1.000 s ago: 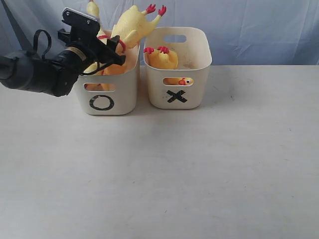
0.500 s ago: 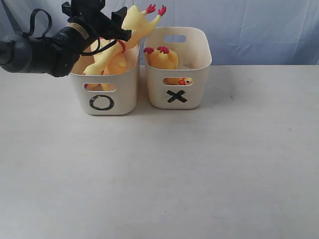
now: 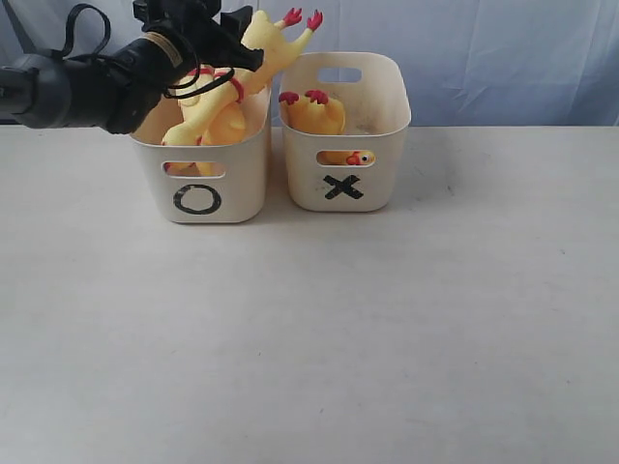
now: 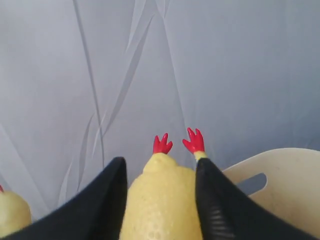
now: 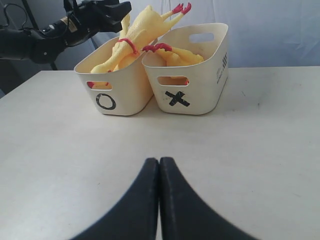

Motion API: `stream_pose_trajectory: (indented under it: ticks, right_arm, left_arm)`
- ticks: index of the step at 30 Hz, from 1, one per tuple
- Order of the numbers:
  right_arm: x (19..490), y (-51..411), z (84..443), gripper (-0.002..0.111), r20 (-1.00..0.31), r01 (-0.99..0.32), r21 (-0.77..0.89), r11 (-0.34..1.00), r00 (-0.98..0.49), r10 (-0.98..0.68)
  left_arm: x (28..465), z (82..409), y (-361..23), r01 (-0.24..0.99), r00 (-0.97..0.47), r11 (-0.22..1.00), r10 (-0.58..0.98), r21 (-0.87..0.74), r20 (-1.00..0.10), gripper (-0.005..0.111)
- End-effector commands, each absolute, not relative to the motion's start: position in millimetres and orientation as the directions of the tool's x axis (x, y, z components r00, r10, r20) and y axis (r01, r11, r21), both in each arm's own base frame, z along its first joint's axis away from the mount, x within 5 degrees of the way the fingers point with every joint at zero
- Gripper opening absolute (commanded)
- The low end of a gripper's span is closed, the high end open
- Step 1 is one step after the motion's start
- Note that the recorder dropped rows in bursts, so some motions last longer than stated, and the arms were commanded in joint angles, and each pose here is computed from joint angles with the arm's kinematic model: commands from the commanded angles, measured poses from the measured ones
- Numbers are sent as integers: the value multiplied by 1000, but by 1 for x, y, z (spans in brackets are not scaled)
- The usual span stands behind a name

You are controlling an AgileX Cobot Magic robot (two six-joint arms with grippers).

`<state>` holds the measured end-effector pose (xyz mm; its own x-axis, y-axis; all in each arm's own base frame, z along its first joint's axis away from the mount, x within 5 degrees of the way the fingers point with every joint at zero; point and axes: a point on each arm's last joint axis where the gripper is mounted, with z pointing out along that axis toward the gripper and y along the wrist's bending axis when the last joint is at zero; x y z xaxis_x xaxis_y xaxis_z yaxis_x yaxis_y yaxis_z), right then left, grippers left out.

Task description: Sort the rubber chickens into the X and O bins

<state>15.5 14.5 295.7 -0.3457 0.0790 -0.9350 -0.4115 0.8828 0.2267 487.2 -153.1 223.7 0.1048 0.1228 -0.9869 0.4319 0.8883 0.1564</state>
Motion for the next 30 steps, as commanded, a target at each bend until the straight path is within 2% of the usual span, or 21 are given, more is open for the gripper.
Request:
stream_pose_trajectory:
  ticks: [1,7,12,16,21,27,30]
  right_arm:
    - [16,14,295,0,-938,-409,221,885,-338,79]
    - [16,14,295,0,-938,-409,221,885,-338,79]
    - [16,14,295,0,-938,-409,221,885,-338,79]
    - [16,14,295,0,-938,-409,221,885,-338,79]
    - [16,14,295,0,-938,-409,221,885,-338,79]
    - [16,14,295,0,-938,-409,221,885,-338,79]
    - [16,14,295,0,-938,-409,221,885,-338,79]
  left_arm:
    - [485,240,-151,421,100,894,125,156,-987,22]
    - [482,249,-146,399,17,901,179,171,-984,0]
    - [478,245,-143,417,-54,864,334,282,-941,0]
    - [476,248,-142,418,-68,855,367,307,-928,0]
    - [475,250,-146,446,-40,838,370,314,-928,0]
    - [467,248,-166,599,75,748,305,287,-950,0]
    - [470,237,-168,616,67,741,286,265,-956,0]
